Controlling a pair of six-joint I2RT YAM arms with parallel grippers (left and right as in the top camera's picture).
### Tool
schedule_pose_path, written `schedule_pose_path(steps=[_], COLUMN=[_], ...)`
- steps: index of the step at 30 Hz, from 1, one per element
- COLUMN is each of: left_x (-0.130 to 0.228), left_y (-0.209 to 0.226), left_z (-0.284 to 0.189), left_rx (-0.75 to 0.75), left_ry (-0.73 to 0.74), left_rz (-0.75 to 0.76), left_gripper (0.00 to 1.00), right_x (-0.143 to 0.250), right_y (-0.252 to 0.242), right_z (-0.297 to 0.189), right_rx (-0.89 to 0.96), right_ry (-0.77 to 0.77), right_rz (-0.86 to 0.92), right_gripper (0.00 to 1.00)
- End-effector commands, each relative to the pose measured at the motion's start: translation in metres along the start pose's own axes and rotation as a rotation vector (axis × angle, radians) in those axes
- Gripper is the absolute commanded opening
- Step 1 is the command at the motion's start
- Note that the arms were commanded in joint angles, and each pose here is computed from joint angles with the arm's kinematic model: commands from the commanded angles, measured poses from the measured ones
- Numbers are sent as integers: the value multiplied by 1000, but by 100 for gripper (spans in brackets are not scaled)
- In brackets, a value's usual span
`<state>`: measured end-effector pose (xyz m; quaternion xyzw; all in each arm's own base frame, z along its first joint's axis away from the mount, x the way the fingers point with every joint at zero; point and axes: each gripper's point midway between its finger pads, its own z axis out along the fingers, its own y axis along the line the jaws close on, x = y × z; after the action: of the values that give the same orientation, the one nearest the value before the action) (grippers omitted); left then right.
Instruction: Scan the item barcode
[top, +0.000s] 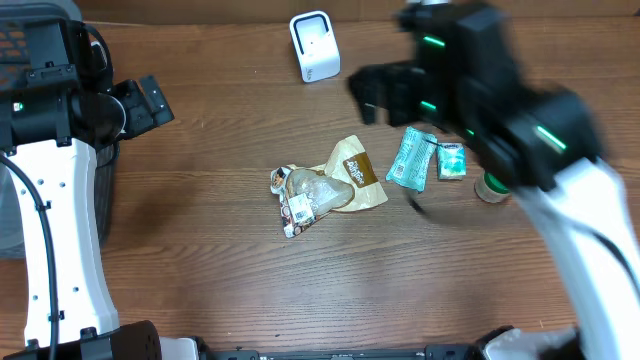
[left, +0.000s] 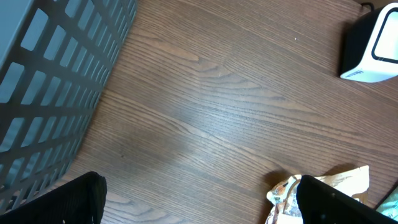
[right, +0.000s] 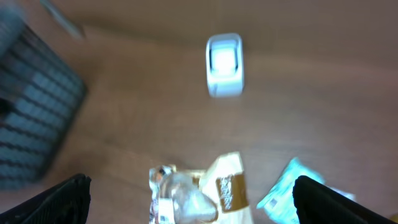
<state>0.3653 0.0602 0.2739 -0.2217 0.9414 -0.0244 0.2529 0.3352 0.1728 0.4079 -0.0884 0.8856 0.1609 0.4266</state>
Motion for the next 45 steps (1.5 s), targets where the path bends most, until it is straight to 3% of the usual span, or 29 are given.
schedule_pose_path(steps=[1, 6, 12, 18, 24, 34, 45], left_x=[-1, -1, -1, -1, -1, -1, -1], left_y=[-1, -1, -1, -1, -1, -1, -1], left_z=[-1, -1, -1, -1, -1, -1, -1], left_rx=[3, 3, 3, 3, 3, 3, 3], left_ry=[-5, -5, -5, -5, -5, -5, -5], left_rz=[14, 14, 14, 14, 14, 14, 14], left_gripper=[100, 100, 100, 100, 100, 100, 100], right_x=[-13, 38, 126, 180, 183, 175, 196], right_y=[-23, -58, -89, -109, -121, -94, -88], right_z=[-63, -122, -131, -118, -91, -50, -25], right_rx=[94, 141, 158, 171, 159, -63, -146], right_ry=[-151, -235, -335, -470, -659, -858, -891], right_rz=[-1, 24, 92, 125, 104, 2, -29], right_gripper=[100, 100, 100, 100, 100, 100, 100])
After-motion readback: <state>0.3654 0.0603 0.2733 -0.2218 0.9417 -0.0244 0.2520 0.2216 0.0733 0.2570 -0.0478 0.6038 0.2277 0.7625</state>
